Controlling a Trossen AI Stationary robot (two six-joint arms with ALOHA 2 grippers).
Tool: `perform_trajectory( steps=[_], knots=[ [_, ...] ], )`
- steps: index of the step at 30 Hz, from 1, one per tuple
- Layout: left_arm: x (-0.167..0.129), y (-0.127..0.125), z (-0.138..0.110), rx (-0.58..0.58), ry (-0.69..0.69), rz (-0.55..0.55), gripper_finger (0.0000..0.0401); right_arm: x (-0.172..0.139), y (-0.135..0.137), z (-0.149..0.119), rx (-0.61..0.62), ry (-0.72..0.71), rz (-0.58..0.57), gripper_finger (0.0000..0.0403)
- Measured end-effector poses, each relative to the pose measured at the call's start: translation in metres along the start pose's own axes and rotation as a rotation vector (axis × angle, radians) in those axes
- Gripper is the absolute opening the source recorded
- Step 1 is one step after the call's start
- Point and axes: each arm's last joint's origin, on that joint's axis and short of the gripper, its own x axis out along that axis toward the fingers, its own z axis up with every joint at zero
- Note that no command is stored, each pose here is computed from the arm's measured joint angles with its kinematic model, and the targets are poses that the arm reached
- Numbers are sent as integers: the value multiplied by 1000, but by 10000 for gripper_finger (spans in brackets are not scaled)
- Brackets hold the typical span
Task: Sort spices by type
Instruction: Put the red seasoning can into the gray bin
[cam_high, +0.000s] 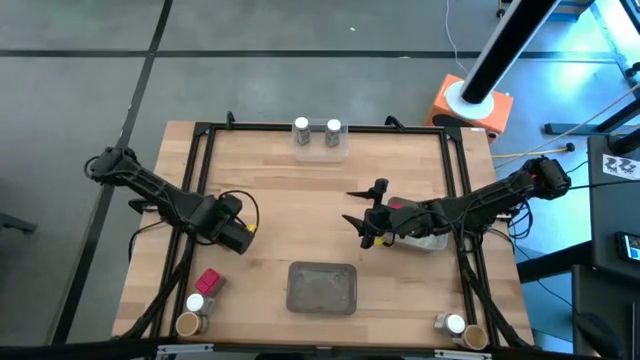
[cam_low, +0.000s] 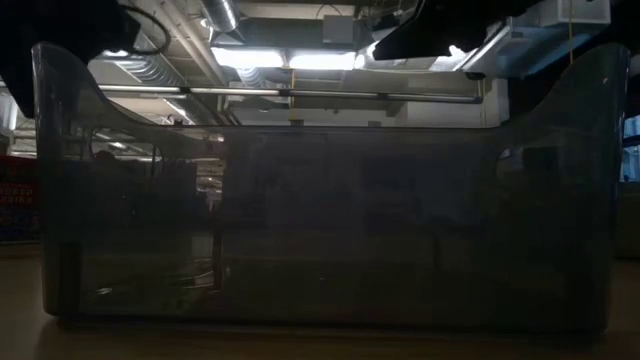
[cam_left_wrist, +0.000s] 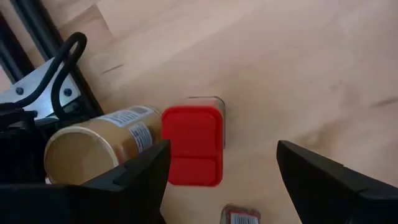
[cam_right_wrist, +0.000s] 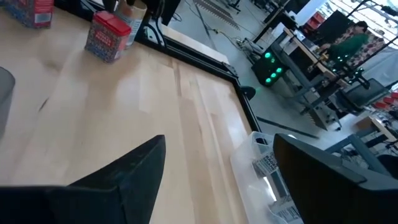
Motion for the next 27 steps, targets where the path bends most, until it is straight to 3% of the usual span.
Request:
perform_trajectory(
  steps=[13, 20, 27],
  knots=[
    [36, 11, 1, -19, 84, 105, 276, 11, -13, -9, 27, 33, 34, 298],
    [49, 8, -1, 0, 96, 57, 276, 11, -13, -8, 28, 32, 36, 298],
    [55, 11, -2, 21, 98, 77, 276, 11, -13, -8, 29, 32, 36, 298]
  ],
)
